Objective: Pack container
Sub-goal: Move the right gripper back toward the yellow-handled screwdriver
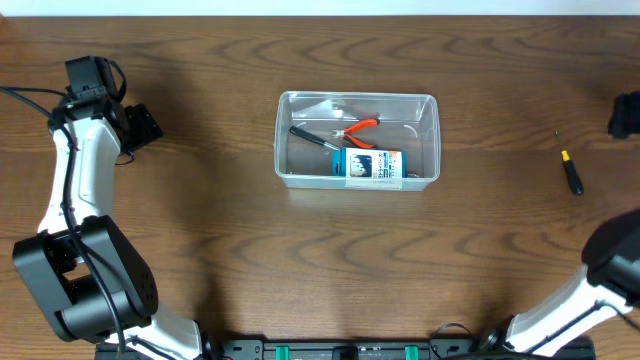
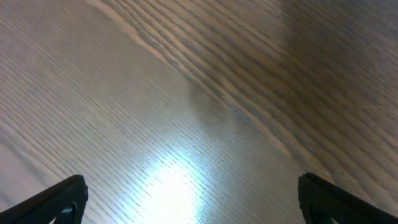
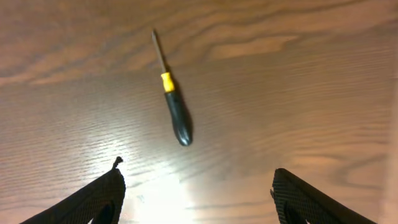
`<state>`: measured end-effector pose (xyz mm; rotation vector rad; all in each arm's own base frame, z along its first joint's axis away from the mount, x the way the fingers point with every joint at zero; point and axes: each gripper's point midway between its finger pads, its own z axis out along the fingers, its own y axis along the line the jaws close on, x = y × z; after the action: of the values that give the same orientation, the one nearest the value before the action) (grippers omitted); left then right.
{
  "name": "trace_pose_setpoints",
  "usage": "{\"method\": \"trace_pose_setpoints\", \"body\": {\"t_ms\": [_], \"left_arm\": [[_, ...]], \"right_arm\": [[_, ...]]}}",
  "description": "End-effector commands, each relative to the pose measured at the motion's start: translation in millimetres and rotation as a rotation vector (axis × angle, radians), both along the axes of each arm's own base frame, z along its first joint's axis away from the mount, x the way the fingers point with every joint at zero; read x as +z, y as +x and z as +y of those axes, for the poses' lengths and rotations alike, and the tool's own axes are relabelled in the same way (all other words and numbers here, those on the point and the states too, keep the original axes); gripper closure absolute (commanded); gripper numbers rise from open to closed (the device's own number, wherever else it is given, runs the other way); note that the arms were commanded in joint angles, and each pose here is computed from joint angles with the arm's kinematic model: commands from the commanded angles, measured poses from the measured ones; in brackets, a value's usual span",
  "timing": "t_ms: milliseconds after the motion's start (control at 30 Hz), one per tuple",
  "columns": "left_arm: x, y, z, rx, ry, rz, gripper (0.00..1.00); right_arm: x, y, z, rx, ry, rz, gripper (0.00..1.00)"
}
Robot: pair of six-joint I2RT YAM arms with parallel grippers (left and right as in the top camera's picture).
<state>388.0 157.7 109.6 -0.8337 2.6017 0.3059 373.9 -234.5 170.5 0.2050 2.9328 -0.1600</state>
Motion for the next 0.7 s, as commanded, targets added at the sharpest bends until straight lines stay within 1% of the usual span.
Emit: {"method": "trace_pose_setpoints", "body": {"t_ms": [0,167,400,667], "left_arm": [[4,4,4,0.008,0.013,-0.007,0.02],[4,4,4,0.008,0.013,-0.007,0.02],[4,4,4,0.008,0.013,-0.007,0.02],[4,4,4,0.008,0.013,-0.007,0.02]], "right_arm": [[-41,4,5,0.038,0.081,0.069,0.25],[-87,8,12,0.090,0.134,0.162,0.26],[-135,5,17,0.094,0.193,0.253,0.29],[-162,0,23,0.095,0.239,0.303,0.32]]}}
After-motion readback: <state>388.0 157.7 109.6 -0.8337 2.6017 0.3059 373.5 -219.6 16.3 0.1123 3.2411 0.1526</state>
